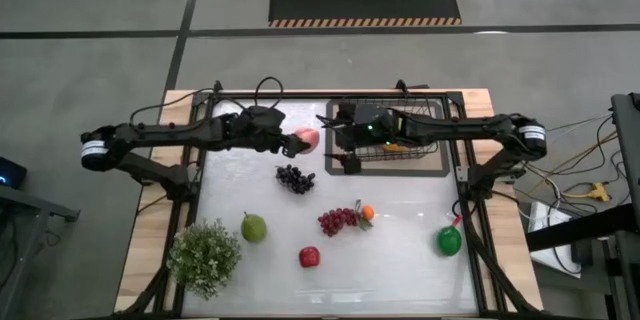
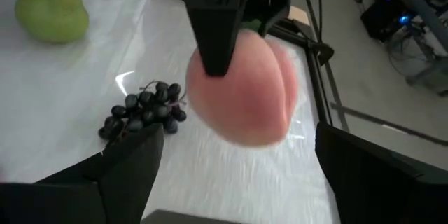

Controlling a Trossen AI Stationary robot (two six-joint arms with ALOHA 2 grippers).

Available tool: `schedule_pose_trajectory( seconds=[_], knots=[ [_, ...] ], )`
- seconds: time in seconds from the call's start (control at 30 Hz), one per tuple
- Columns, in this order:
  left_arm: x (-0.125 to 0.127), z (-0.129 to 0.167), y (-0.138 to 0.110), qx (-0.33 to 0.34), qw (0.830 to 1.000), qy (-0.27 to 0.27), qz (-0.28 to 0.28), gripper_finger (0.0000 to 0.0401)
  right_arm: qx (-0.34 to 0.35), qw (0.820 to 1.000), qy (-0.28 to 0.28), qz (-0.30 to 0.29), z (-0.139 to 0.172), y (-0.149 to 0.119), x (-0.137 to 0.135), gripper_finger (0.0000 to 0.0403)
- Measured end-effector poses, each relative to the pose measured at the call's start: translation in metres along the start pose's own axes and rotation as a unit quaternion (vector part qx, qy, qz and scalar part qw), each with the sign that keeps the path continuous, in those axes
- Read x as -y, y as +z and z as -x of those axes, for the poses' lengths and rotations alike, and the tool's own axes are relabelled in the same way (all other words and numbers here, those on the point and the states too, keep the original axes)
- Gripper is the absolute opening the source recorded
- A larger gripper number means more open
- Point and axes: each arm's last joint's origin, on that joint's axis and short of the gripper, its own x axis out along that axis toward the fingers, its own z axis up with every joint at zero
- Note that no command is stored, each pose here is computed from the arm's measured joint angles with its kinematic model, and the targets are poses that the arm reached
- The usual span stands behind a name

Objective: Build produce basket
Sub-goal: Put the peach into the black basket

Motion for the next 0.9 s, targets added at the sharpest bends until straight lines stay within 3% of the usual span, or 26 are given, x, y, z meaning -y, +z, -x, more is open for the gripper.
schedule_pose_trajectory(
  seconds=[0.3, 0.53, 0.73, 0.9],
  knots=[
    [0.003, -0.009, 0.001, 0.015, 1.000, -0.020, 0.009, 0.0310, -0.003, 1.000, 0.010, 0.010, -0.013, 0.005, -0.001, 0.0352],
    [0.007, -0.022, 0.001, 0.029, 0.999, -0.039, -0.008, 0.0311, -0.027, 0.999, -0.038, 0.003, -0.016, 0.005, 0.003, 0.0352],
    [0.008, -0.024, 0.001, 0.032, 0.998, -0.051, -0.011, 0.0311, -0.031, 0.999, -0.036, 0.006, -0.016, 0.004, 0.002, 0.0351],
    [0.010, -0.022, 0.001, 0.034, 0.998, -0.054, -0.022, 0.0312, -0.031, 0.999, -0.037, 0.004, -0.016, 0.004, 0.002, 0.0323]
  ],
)
